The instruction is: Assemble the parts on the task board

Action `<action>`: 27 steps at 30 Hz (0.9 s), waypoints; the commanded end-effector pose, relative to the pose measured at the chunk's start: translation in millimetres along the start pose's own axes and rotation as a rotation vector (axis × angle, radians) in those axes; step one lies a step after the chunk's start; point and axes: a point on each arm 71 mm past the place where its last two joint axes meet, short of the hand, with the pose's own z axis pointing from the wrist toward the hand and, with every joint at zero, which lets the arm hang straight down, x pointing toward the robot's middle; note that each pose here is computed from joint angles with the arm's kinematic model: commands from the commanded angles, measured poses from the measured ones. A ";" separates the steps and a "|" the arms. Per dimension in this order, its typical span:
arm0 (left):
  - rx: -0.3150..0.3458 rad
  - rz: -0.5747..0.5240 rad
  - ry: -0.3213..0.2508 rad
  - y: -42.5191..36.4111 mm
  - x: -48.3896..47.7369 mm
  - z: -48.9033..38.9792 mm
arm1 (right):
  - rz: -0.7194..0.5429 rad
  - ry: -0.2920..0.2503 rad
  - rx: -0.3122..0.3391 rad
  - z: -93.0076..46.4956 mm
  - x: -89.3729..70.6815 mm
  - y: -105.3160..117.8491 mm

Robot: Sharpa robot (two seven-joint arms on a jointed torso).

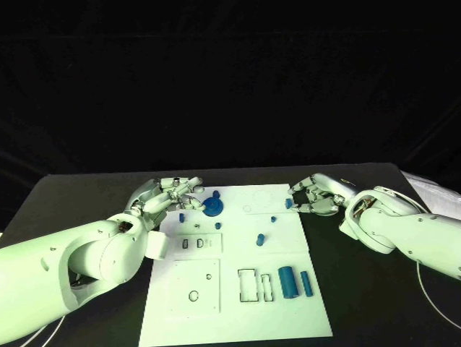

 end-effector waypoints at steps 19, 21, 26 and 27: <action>0.010 -0.011 0.025 -0.5 2.8 0.3 | -0.008 0.037 0.004 4.3 8.0 3.4; 0.010 -0.011 0.025 -0.5 2.8 0.3 | -0.009 0.041 0.004 4.5 8.4 3.5; 0.010 -0.011 0.025 -0.5 2.9 0.3 | -0.009 0.050 0.006 5.0 9.5 3.6; 0.010 -0.011 0.025 -0.5 2.9 0.2 | -0.009 0.052 0.006 5.2 9.7 3.7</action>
